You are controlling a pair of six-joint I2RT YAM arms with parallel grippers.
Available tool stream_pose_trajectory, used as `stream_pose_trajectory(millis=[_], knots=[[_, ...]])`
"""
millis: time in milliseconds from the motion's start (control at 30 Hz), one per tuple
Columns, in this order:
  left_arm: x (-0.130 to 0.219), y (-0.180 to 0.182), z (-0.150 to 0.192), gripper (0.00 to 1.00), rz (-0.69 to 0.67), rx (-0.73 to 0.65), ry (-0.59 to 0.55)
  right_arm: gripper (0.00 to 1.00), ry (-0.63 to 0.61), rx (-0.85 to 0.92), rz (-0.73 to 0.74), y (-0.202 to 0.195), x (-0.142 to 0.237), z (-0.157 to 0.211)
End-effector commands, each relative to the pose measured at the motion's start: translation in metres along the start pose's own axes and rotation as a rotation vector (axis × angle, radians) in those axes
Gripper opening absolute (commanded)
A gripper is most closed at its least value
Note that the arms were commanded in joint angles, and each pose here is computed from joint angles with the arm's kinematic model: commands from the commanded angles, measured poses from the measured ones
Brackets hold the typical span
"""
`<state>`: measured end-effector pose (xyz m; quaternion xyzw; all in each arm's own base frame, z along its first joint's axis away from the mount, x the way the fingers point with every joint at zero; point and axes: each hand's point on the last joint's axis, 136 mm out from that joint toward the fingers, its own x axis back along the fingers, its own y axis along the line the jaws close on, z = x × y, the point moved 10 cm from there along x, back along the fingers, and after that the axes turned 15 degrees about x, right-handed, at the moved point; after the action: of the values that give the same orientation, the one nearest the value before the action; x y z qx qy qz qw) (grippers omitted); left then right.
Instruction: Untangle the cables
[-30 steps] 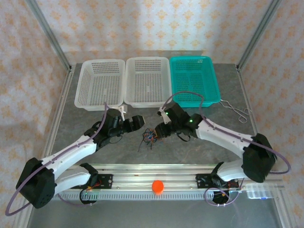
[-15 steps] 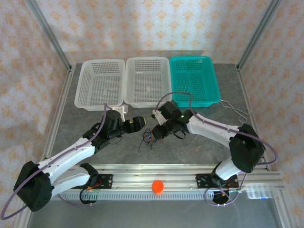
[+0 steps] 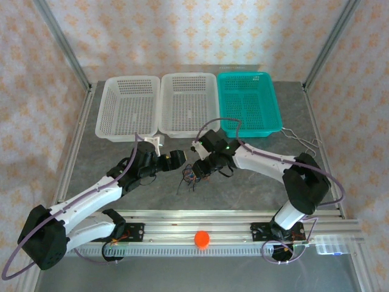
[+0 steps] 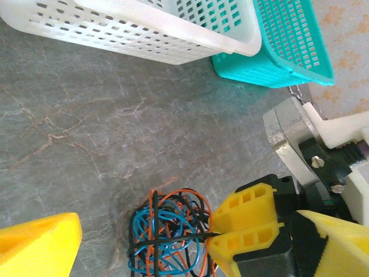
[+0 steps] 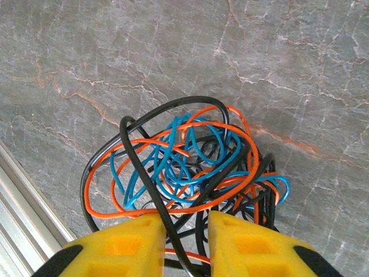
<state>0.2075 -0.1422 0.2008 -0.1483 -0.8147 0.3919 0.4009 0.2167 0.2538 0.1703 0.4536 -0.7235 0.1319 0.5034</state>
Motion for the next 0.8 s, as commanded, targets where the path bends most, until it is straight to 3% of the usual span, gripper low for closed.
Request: stream_pose_trajectory(millis=[0,133,267,767], knots=[[0.003,-0.01,-0.01,0.96,-0.021,-0.057,-0.075,0.23,-0.048,0.016,-0.006,0.005,0.002,-0.011],[0.009,-0.008,-0.014,0.99,-0.041,-0.058,-0.153,0.12,-0.065,0.01,-0.001,0.005,-0.001,-0.011],[0.01,-0.007,-0.013,0.99,-0.048,-0.094,-0.153,0.01,-0.084,0.021,0.024,0.006,-0.001,-0.009],[0.005,0.002,-0.004,0.99,-0.054,-0.14,-0.096,0.0,-0.184,0.009,0.092,0.002,0.003,-0.002]])
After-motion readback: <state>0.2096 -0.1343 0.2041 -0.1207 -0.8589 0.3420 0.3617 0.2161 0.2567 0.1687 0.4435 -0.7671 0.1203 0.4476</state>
